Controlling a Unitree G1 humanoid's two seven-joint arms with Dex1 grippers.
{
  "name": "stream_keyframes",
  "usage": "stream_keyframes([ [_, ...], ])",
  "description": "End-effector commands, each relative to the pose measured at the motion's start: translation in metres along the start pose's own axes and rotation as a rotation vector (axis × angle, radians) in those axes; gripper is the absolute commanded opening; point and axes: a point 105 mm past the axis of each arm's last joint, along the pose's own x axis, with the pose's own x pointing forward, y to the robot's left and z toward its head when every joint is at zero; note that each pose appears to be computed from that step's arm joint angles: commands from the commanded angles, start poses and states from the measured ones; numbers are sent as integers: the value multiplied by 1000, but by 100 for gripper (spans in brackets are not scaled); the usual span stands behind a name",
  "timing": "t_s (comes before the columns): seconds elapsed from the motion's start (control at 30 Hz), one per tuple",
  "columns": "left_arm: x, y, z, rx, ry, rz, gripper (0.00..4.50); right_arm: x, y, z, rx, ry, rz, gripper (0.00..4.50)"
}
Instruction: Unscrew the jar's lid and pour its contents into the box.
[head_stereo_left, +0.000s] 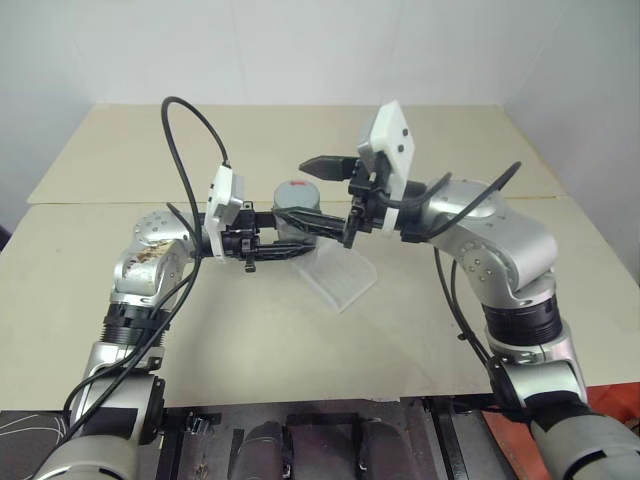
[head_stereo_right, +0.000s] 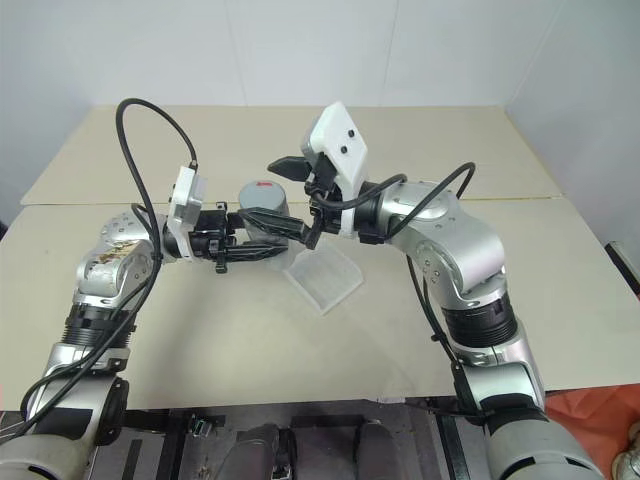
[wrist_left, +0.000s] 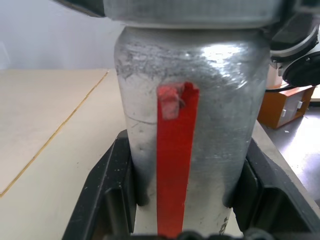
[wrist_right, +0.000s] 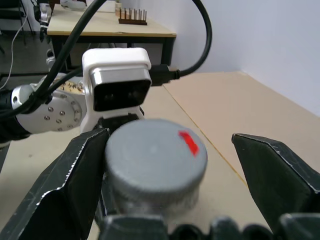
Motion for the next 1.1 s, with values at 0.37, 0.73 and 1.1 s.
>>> stream_keyframes([
  [0.37, -6, -4, 16, 51, -23, -15, 205, -28, -6, 15, -42, -33, -23, 446],
  [0.73, -4, -6, 13, 41, -20, -14, 205, -25, 23, 30, -46, -93, 96, 446],
  [1.1, -2, -9, 15, 45, -22, -27, 205, 17, 14, 21, -39, -71, 37, 446],
])
